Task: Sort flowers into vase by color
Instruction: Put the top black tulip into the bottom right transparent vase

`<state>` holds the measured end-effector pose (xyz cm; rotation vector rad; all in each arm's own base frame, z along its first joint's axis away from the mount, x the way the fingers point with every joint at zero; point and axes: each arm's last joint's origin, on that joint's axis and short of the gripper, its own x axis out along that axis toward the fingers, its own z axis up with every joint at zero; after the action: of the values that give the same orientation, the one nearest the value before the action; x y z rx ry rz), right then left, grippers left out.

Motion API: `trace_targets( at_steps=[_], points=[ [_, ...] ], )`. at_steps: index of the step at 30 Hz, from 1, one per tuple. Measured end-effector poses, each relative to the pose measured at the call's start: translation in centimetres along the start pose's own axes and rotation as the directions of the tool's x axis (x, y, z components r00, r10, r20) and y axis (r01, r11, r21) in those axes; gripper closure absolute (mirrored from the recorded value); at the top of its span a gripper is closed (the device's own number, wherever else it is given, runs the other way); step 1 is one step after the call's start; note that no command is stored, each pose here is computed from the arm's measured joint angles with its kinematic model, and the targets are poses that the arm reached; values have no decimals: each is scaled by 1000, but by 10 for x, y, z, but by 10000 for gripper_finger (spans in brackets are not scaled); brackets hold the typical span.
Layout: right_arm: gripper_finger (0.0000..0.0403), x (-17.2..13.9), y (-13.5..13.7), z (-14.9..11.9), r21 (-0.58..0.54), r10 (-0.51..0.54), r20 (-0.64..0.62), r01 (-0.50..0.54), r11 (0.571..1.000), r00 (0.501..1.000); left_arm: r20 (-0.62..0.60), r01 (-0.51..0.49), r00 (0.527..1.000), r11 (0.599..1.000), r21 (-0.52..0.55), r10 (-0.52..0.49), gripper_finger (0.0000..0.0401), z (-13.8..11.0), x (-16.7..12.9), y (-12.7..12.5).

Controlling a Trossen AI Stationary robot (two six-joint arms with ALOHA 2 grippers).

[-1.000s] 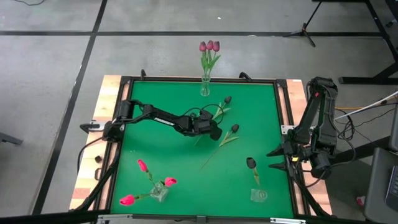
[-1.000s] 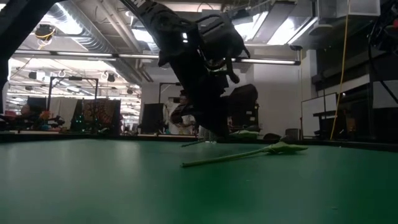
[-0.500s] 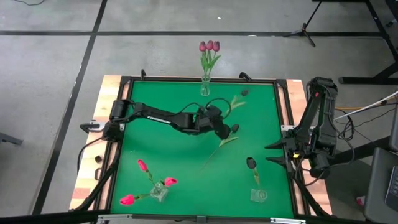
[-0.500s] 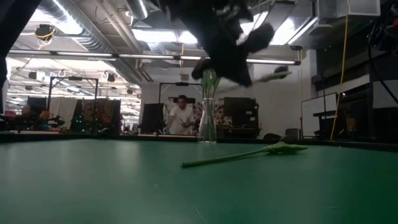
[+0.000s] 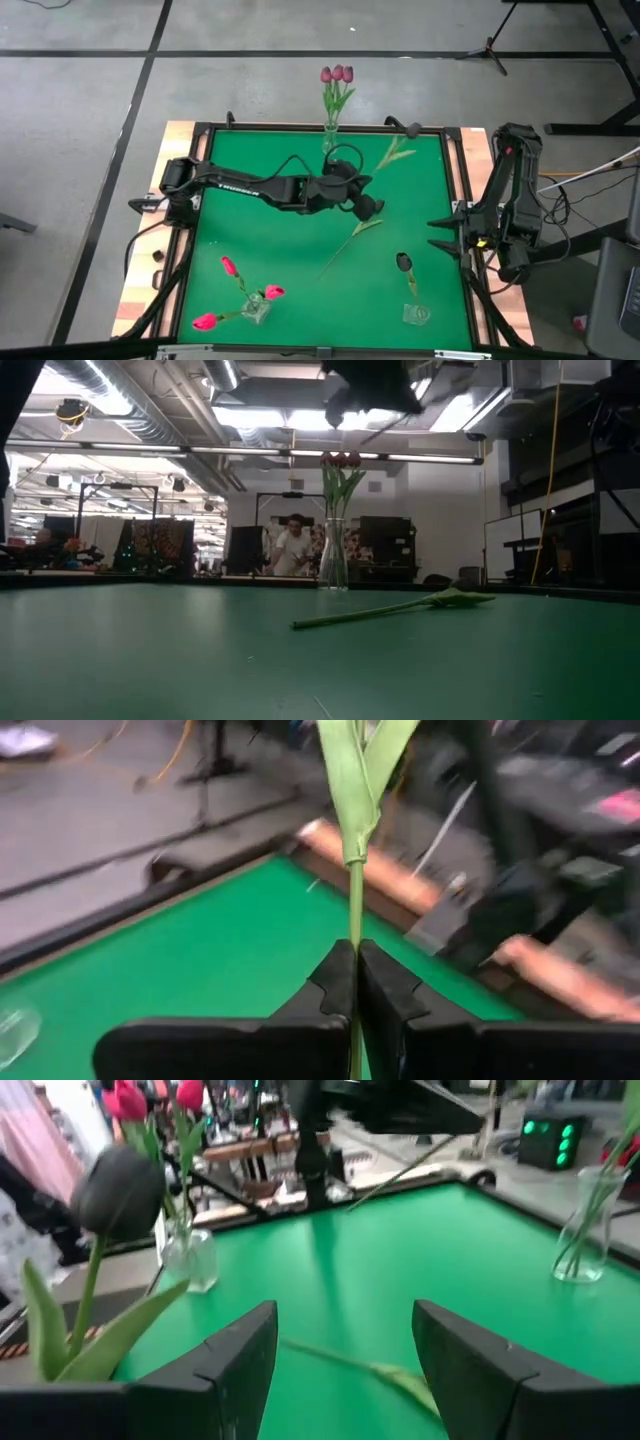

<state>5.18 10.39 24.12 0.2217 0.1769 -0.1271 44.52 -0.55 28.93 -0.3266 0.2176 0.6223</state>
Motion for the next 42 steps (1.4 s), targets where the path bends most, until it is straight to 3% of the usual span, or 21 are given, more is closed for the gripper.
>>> trace_targets(
  at_steps=[6, 14, 22, 30, 42],
  points=[
    [169, -3, -14, 15, 64, -29, 100, 22, 998, 995, 147, 155, 977, 988, 10, -155, 400, 16, -17, -23],
    [169, -1, -25, 58, 85, -59, 24, 57, 995, 998, 290, 416, 867, 909, 26, -405, 400, 31, -34, -44],
    [169, 9, -13, 104, 2, -2, 33, 2, 1000, 999, 307, 463, 842, 886, 12, -444, 400, 35, -33, -43],
    [169, 33, -14, 120, 1, 55, 53, -55, 998, 997, 404, 572, 742, 819, 31, -534, 400, 43, -38, -47],
    [169, 95, -10, 122, -58, 122, -15, -123, 991, 992, 381, 569, 753, 822, 33, -536, 400, 29, -24, -48]
  ],
)
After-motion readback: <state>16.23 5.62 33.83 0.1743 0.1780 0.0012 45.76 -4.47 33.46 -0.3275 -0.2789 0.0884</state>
